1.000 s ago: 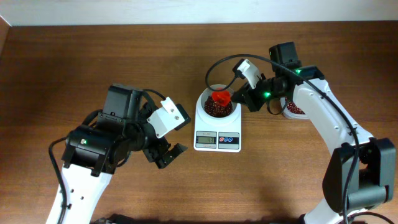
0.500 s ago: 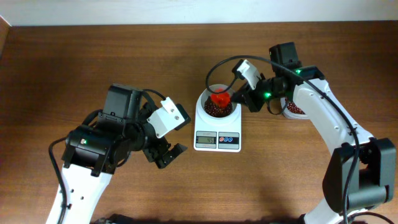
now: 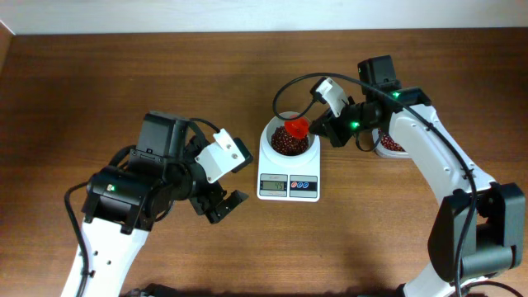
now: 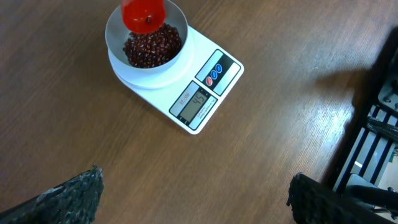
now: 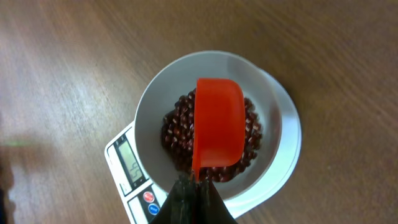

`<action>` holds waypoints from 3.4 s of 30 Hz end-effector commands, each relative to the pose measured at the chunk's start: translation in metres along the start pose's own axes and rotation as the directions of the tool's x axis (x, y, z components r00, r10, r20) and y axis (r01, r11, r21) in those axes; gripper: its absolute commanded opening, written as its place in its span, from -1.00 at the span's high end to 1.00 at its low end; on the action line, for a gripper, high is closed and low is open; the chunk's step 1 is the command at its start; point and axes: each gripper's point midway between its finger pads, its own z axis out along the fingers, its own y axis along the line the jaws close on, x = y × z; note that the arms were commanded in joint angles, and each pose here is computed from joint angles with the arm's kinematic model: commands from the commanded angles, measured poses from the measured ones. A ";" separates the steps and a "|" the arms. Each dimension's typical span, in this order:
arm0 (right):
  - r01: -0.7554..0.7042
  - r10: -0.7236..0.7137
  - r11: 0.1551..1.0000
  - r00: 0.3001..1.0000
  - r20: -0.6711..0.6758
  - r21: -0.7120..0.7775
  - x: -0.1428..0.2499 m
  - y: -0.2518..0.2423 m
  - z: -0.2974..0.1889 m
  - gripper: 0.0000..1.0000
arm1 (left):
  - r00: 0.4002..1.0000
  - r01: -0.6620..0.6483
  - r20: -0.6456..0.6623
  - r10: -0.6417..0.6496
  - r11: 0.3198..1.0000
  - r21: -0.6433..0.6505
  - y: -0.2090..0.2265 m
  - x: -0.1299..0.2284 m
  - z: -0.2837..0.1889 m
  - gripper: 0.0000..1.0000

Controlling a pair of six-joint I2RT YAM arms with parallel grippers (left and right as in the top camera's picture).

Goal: Scoop and weigh 50g on scale

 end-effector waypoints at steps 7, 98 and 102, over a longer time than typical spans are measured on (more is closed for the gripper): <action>0.107 -0.104 0.991 0.994 0.042 -0.078 -0.007 0.024 -0.010 0.92 | 1.000 -0.019 0.022 0.019 1.000 -0.001 0.001 -0.006 -0.004 -0.98; -0.707 0.764 0.560 0.642 0.060 0.431 0.141 -0.133 -0.109 0.92 | 1.000 -0.019 0.022 0.019 1.000 -0.001 0.001 -0.006 -0.004 -0.98; -0.743 0.779 0.553 0.622 0.083 0.378 0.140 -0.134 -0.112 0.92 | 1.000 -0.019 0.022 0.019 1.000 -0.001 0.001 -0.006 -0.004 -0.98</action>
